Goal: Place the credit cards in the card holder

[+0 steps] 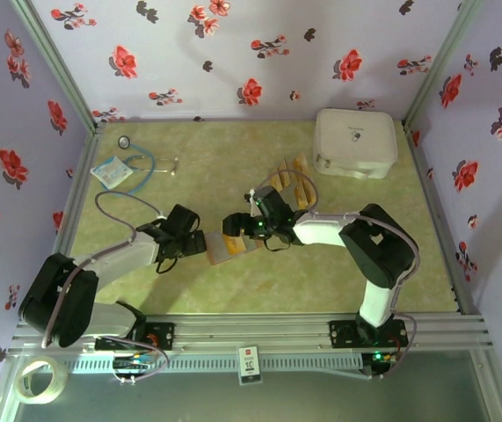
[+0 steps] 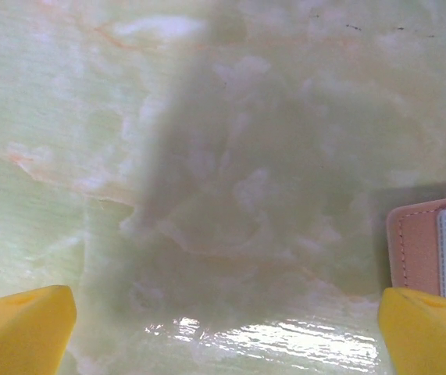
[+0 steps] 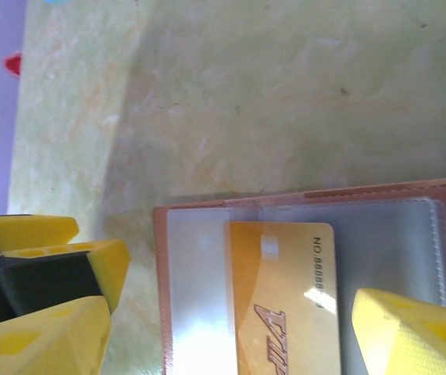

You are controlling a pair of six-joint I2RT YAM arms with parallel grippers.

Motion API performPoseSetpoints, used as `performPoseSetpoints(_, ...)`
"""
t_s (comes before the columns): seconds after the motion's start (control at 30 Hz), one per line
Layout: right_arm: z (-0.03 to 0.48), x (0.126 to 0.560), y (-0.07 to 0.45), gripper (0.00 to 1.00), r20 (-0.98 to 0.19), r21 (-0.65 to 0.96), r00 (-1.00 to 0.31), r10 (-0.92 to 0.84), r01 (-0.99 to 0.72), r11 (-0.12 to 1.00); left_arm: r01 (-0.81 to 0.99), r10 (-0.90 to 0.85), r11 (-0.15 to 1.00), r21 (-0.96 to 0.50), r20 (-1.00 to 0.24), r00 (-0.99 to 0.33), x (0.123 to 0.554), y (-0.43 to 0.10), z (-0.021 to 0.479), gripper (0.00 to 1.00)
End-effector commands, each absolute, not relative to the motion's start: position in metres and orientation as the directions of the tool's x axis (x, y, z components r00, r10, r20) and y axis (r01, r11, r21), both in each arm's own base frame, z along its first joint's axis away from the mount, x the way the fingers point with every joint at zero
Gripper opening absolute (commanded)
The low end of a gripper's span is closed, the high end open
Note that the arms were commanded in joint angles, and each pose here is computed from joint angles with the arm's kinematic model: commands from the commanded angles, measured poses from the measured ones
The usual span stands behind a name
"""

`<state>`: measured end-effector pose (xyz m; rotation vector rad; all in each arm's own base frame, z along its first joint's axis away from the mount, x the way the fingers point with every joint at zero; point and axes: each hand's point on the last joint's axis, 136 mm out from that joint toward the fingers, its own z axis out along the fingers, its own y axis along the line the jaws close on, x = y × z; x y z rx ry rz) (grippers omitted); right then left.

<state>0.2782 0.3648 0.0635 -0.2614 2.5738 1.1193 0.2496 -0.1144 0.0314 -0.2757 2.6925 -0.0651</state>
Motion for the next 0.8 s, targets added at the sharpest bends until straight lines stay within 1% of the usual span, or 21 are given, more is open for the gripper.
performPoseSetpoints(0.0,0.075,0.281,0.352,0.79,-0.414,0.569,-0.905,-0.094,-0.338,0.749,-0.167,-0.186,0.983,-0.082,-0.404,-0.896,0.246,-0.112,0.029,1.00)
performPoseSetpoints(0.1,0.070,0.285,0.340,0.68,-0.403,0.468,-0.902,-0.157,-0.351,0.811,-0.168,-0.184,0.983,-0.075,-0.398,-0.899,0.243,-0.109,0.027,1.00)
performPoseSetpoints(0.13,0.065,0.285,0.336,0.63,-0.392,0.438,-0.903,-0.177,-0.352,0.827,-0.169,-0.184,0.983,-0.072,-0.397,-0.899,0.242,-0.109,0.026,1.00)
performPoseSetpoints(0.2,0.057,0.286,0.329,0.46,-0.375,0.377,-0.902,-0.214,-0.359,0.854,-0.169,-0.181,0.983,-0.065,-0.390,-0.903,0.240,-0.107,0.024,1.00)
performPoseSetpoints(0.3,0.046,0.288,0.322,0.24,-0.354,0.318,-0.901,-0.252,-0.369,0.873,-0.170,-0.178,0.984,-0.054,-0.383,-0.906,0.238,-0.105,0.021,1.00)
performPoseSetpoints(0.37,0.042,0.290,0.321,0.17,-0.347,0.295,-0.899,-0.268,-0.376,0.879,-0.170,-0.175,0.984,-0.048,-0.378,-0.909,0.237,-0.105,0.020,1.00)
performPoseSetpoints(0.53,0.033,0.293,0.324,0.10,-0.331,0.279,-0.899,-0.288,-0.384,0.880,-0.165,-0.165,0.986,-0.030,-0.366,-0.916,0.237,-0.105,0.018,1.00)
performPoseSetpoints(0.77,0.022,0.293,0.327,0.09,-0.308,0.279,-0.904,-0.297,-0.384,0.880,-0.155,-0.147,0.988,-0.006,-0.350,-0.925,0.241,-0.106,0.016,1.00)
